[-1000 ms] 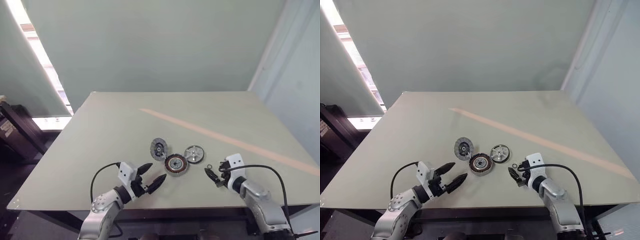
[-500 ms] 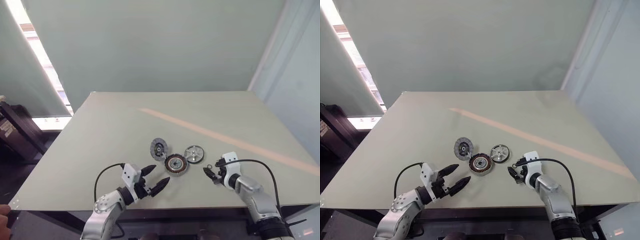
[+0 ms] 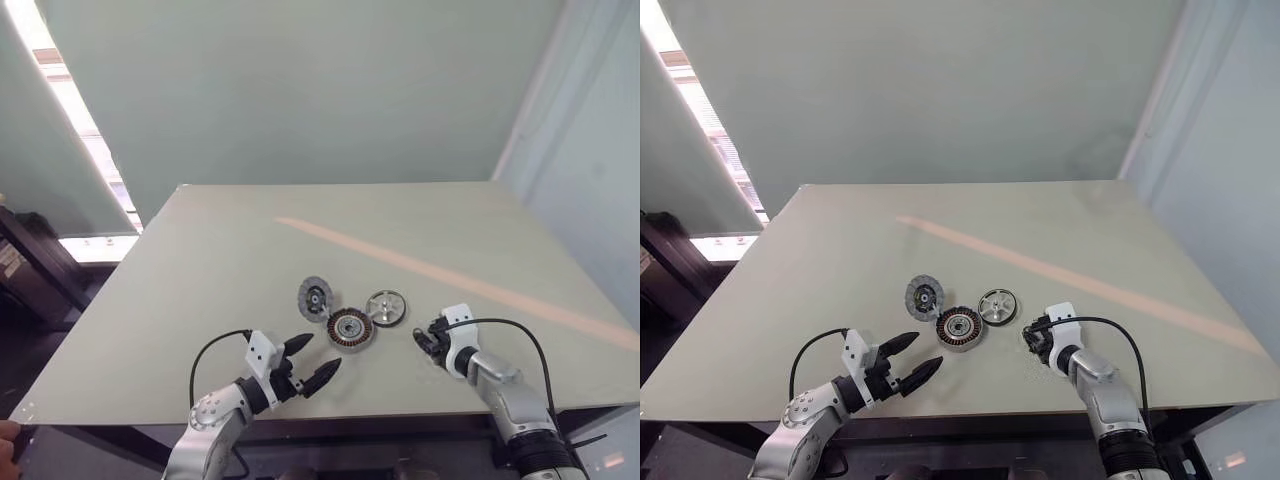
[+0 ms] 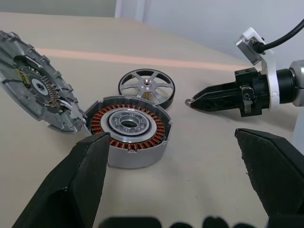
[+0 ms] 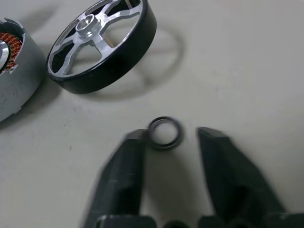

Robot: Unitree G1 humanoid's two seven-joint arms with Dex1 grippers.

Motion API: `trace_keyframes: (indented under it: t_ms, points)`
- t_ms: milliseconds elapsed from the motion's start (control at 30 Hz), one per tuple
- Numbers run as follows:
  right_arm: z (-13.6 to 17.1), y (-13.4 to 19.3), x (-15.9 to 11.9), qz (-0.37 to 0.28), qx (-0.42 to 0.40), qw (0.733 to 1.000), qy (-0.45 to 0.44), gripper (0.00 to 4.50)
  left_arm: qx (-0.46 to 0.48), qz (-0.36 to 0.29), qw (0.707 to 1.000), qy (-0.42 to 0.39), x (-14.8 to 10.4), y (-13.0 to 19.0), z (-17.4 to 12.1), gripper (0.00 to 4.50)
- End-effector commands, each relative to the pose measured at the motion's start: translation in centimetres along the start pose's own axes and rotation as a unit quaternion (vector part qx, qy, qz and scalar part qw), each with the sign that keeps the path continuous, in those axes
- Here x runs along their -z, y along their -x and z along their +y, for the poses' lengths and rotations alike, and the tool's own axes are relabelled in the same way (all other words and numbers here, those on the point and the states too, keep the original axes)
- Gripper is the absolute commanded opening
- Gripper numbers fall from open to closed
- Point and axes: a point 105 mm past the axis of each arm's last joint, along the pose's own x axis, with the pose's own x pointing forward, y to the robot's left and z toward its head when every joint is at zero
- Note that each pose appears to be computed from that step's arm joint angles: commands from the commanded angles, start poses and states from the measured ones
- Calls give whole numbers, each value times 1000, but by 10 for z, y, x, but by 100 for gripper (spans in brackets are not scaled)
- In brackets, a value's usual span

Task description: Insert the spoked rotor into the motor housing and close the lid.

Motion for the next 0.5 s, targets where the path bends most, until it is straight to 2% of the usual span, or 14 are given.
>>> trace_keyframes:
  t_ms: [33, 100, 500]
  points:
    - [3, -2, -9, -14, -7, 1000, 9, 70, 11, -19, 999, -24, -14, -3, -4, 450]
    - [3, -2, -10, -16, -7, 1000, 10, 1, 12, -19, 999, -24, -14, -4, -4, 450]
    - [-1, 0, -31, -45, 2, 999, 21, 1, 13, -19, 999, -23, -13, -5, -4, 450]
